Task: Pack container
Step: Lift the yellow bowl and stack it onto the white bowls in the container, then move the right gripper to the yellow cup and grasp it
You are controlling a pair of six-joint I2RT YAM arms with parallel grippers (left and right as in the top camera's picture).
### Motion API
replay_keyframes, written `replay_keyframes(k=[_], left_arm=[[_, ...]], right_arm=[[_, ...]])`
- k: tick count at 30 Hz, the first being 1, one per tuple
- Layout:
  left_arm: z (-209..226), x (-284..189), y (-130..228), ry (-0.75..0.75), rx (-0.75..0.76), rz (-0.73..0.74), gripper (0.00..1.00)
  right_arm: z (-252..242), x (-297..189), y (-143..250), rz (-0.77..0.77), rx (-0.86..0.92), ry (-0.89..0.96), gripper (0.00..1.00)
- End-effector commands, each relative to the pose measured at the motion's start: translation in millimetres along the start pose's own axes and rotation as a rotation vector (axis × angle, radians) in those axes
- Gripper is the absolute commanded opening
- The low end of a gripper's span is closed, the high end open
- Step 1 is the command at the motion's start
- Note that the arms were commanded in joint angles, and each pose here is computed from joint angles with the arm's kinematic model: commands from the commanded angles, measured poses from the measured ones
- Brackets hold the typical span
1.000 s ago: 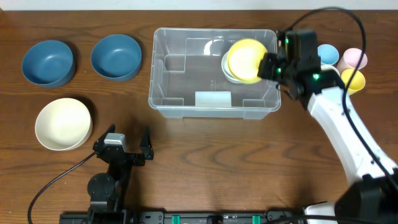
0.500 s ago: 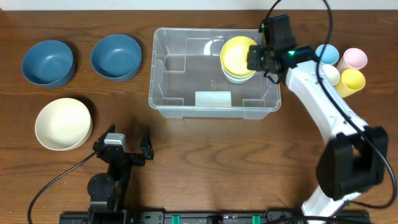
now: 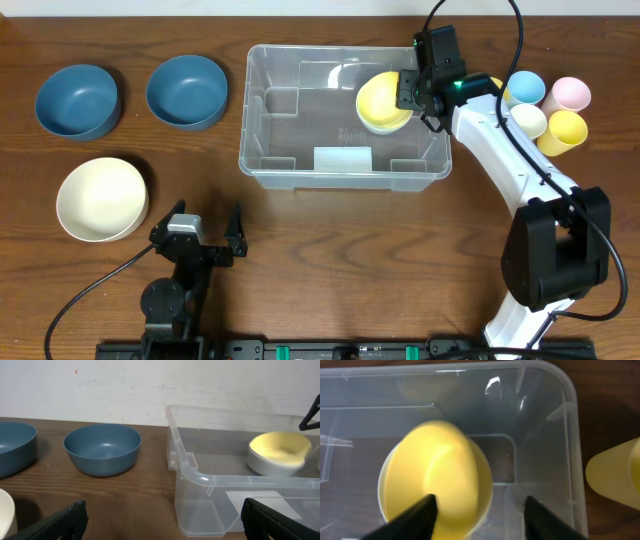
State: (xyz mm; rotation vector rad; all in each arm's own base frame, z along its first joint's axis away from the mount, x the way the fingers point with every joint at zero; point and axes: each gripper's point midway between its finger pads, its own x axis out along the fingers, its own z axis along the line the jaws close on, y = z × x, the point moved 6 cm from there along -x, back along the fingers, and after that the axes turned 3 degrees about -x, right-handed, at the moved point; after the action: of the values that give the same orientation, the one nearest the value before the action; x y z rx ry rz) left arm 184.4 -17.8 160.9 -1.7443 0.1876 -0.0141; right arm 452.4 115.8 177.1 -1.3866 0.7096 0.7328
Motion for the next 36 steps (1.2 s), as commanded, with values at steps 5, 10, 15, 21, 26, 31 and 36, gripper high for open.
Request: replay_keyframes(k=[5, 10, 15, 21, 26, 31, 36], left_arm=[[2, 1, 12, -0.002, -0.007, 0.046, 0.98], [2, 1, 12, -0.002, -0.007, 0.046, 0.98], [2, 1, 12, -0.002, -0.007, 0.046, 0.98], [2, 1, 12, -0.002, -0.007, 0.046, 0.98], [2, 1, 12, -0.002, -0.007, 0.046, 0.98], [2, 1, 12, -0.002, -0.007, 0.046, 0.98], [2, 1, 12, -0.002, -0.007, 0.046, 0.98]], right_arm=[[16, -4, 0, 0.000, -0.042, -0.016, 0.71], [32, -8, 7, 0.021, -0.078, -0.041, 0.71], [40, -11, 14, 0.051, -0.095, -0.045, 0.69], [39, -35, 8, 0.057, -0.089, -0.046, 0.68], [32, -96, -16, 0.012, -0.074, -0.052, 0.72], [-5, -148, -33, -0.044, 0.054, -0.017, 0.79], [-66, -164, -32, -0.028, 0.198, 0.079, 0.80]])
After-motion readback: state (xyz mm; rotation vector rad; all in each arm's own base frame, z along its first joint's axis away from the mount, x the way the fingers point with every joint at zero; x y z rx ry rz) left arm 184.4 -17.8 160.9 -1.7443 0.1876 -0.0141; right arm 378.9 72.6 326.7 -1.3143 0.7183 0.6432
